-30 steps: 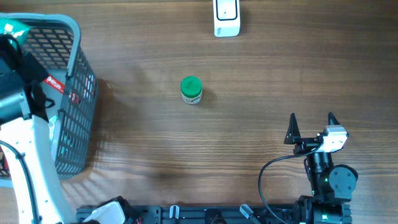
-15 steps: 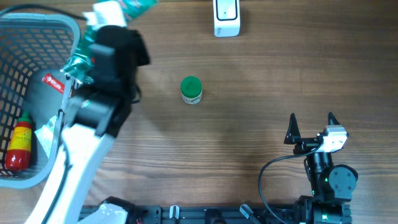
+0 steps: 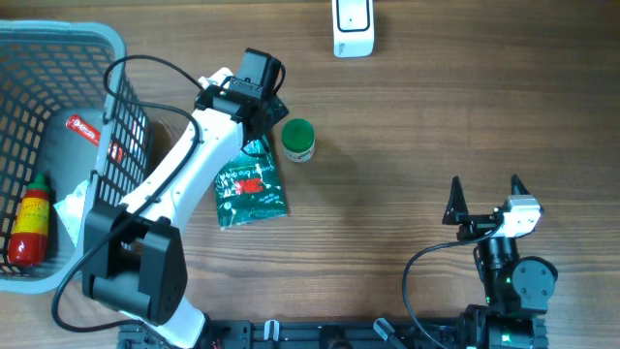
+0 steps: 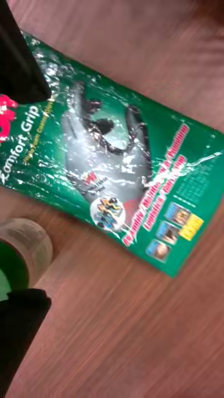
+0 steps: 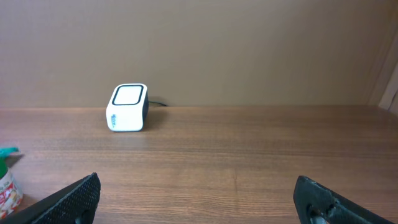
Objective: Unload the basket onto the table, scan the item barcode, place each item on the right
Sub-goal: 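Place the green glove package on the table left of the jar, then grasp the pale green wet-wipe pack in the basket with the left gripper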
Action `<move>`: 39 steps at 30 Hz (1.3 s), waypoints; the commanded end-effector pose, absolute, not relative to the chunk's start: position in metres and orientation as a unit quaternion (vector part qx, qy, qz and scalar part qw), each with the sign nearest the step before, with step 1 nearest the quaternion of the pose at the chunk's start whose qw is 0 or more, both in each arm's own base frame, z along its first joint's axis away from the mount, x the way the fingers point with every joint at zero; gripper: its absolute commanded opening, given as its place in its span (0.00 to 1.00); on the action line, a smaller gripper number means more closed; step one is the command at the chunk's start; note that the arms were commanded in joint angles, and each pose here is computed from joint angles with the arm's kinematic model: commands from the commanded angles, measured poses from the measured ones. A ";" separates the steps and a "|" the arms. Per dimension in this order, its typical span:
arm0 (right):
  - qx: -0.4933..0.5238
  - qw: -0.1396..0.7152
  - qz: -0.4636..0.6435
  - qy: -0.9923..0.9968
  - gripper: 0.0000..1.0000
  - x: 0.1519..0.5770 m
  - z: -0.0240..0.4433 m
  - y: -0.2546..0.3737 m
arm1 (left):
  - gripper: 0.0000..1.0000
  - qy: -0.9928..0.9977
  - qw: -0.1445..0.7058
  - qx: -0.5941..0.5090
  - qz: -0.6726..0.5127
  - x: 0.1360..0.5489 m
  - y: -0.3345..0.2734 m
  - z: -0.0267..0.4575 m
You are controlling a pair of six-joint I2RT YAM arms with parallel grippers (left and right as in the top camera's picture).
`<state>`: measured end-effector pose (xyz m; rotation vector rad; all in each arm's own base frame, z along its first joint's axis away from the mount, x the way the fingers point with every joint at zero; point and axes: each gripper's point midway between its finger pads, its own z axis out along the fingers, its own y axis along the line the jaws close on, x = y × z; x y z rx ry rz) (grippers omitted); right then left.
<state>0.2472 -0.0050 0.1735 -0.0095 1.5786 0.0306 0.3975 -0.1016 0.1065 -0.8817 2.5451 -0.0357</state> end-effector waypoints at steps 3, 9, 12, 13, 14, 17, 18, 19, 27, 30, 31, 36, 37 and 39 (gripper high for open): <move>-0.010 0.708 0.010 0.706 1.00 0.247 0.176 -0.005 | 1.00 0.905 0.325 -0.273 -0.034 0.424 -0.055 0.207; -0.010 0.708 0.010 0.706 0.99 0.247 0.176 -0.005 | 1.00 0.799 0.481 -0.361 -0.010 0.366 0.089 0.364; -0.010 0.708 0.010 0.706 1.00 0.247 0.176 -0.005 | 0.98 0.760 0.443 -0.471 0.060 0.312 0.176 0.350; -0.010 0.708 0.010 0.706 1.00 0.247 0.176 -0.005 | 0.94 0.755 0.411 -0.505 0.081 0.297 0.201 0.332; -0.010 0.708 0.010 0.706 1.00 0.247 0.176 -0.005 | 0.90 0.753 0.362 -0.541 0.098 0.282 0.223 0.303; -0.010 0.708 0.010 0.706 1.00 0.247 0.176 -0.005 | 0.86 0.765 0.245 -0.585 0.113 0.262 0.247 0.233; -0.010 0.708 0.010 0.706 1.00 0.247 0.176 -0.005 | 0.86 0.769 0.210 -0.592 0.114 0.258 0.250 0.208; -0.010 0.708 0.010 0.706 1.00 0.247 0.176 -0.005 | 0.86 0.775 0.183 -0.596 0.107 0.258 0.250 0.185; -0.010 0.708 0.010 0.706 1.00 0.247 0.176 -0.005 | 0.85 0.785 0.108 -0.607 0.069 0.241 0.236 0.094; -0.010 0.708 0.010 0.706 1.00 0.247 0.176 -0.005 | 0.85 0.792 0.099 -0.599 0.065 0.233 0.228 0.062; -0.010 0.708 0.010 0.706 1.00 0.247 0.176 -0.005 | 0.85 0.792 0.100 -0.599 0.065 0.232 0.227 0.056; -0.010 0.708 0.010 0.706 1.00 0.247 0.176 -0.005 | 0.88 0.807 0.090 -0.579 0.075 0.230 0.230 0.025; -0.010 0.708 0.010 0.706 1.00 0.247 0.176 -0.005 | 0.90 0.807 0.088 -0.579 0.075 0.232 0.232 0.018; -0.010 0.708 0.010 0.706 1.00 0.247 0.176 -0.005 | 0.91 0.807 0.084 -0.579 0.074 0.234 0.234 0.010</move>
